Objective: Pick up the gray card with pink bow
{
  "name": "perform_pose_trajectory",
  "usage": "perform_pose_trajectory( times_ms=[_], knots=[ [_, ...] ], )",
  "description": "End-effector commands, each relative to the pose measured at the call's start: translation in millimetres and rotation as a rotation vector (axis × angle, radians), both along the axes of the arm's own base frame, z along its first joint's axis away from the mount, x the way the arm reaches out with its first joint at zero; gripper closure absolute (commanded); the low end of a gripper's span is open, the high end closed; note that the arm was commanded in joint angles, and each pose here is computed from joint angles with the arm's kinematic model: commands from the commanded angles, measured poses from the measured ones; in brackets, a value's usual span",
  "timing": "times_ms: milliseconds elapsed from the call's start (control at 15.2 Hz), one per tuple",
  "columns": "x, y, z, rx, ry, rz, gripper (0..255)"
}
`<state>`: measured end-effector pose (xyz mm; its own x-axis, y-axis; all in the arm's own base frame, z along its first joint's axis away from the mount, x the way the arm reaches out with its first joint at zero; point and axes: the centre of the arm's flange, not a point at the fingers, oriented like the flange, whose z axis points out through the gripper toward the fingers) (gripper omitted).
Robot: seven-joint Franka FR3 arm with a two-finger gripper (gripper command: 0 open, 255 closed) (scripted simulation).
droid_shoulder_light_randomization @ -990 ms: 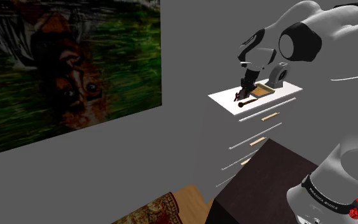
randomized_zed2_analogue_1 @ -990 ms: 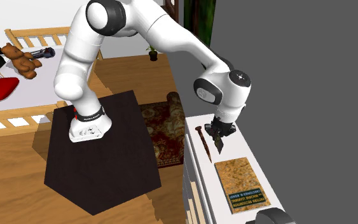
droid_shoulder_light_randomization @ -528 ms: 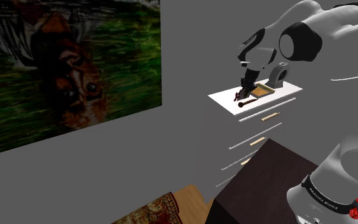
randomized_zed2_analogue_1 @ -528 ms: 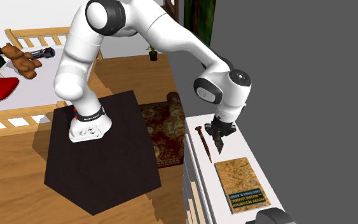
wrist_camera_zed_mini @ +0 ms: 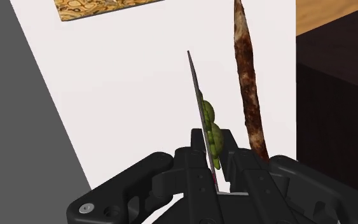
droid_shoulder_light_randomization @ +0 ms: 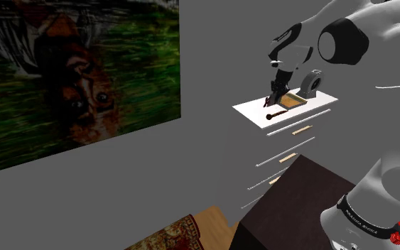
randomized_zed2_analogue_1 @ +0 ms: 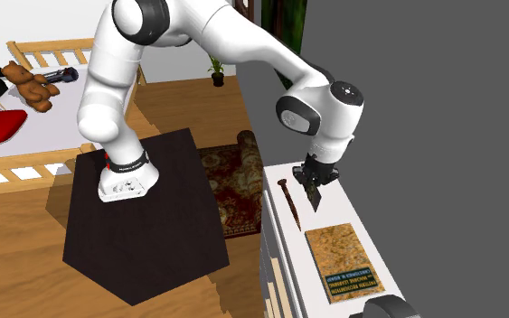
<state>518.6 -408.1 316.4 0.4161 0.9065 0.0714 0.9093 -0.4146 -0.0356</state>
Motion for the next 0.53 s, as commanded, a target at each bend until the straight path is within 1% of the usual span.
perform_pose_trajectory(
  times_ms=[0,330,462],
  knots=[
    [0,0,11,0.0,0.0,0.0,255],
    [0,0,37,0.0,0.0,0.0,255],
    [0,0,38,0.0,0.0,0.0,255]
  ],
)
